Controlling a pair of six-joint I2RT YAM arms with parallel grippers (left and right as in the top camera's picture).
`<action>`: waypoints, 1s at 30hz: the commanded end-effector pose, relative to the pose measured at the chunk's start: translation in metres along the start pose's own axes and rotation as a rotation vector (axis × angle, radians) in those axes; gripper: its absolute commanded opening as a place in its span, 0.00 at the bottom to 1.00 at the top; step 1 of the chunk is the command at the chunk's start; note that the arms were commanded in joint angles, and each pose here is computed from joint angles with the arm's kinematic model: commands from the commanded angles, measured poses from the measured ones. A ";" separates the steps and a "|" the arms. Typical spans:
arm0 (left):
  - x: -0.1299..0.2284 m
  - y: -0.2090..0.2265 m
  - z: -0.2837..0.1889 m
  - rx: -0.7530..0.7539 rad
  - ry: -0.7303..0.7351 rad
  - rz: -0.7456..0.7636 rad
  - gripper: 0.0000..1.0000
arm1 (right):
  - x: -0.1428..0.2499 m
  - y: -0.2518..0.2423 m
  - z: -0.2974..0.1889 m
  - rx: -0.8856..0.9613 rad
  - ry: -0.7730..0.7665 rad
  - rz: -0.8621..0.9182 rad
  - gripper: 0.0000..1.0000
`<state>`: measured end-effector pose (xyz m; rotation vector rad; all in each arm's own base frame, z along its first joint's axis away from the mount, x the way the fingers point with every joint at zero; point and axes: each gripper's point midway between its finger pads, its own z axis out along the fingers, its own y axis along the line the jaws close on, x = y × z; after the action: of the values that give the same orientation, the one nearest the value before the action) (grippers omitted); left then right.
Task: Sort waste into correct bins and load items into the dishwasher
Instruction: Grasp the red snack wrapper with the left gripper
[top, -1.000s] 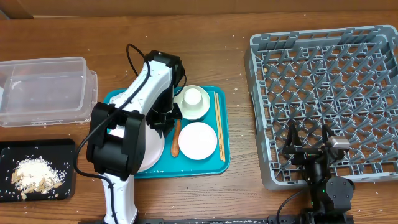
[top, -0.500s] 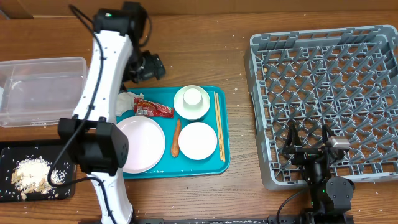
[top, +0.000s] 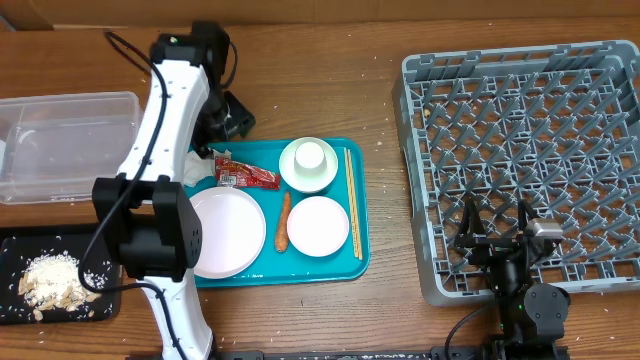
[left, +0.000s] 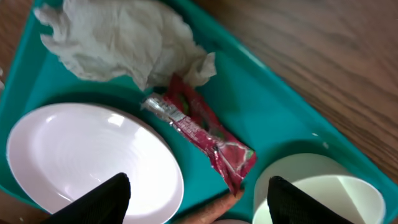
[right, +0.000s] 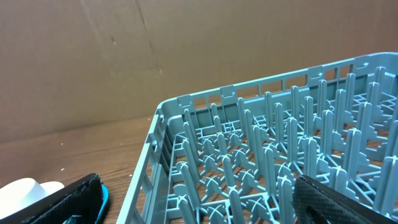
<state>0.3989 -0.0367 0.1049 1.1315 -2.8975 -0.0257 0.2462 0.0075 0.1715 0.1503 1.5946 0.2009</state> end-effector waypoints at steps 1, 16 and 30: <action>0.023 0.000 0.025 -0.022 0.089 -0.126 0.65 | 0.001 -0.002 0.000 0.007 -0.005 -0.004 1.00; 0.018 -0.021 0.082 0.090 0.065 -0.219 0.65 | 0.001 -0.002 0.000 0.007 -0.005 -0.004 1.00; 0.022 -0.022 0.082 0.088 0.068 -0.206 0.24 | 0.001 -0.002 0.000 0.007 -0.005 -0.004 1.00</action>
<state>0.4012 -0.0672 0.0267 1.4171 -2.7574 0.1510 0.2462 0.0074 0.1717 0.1505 1.5938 0.2006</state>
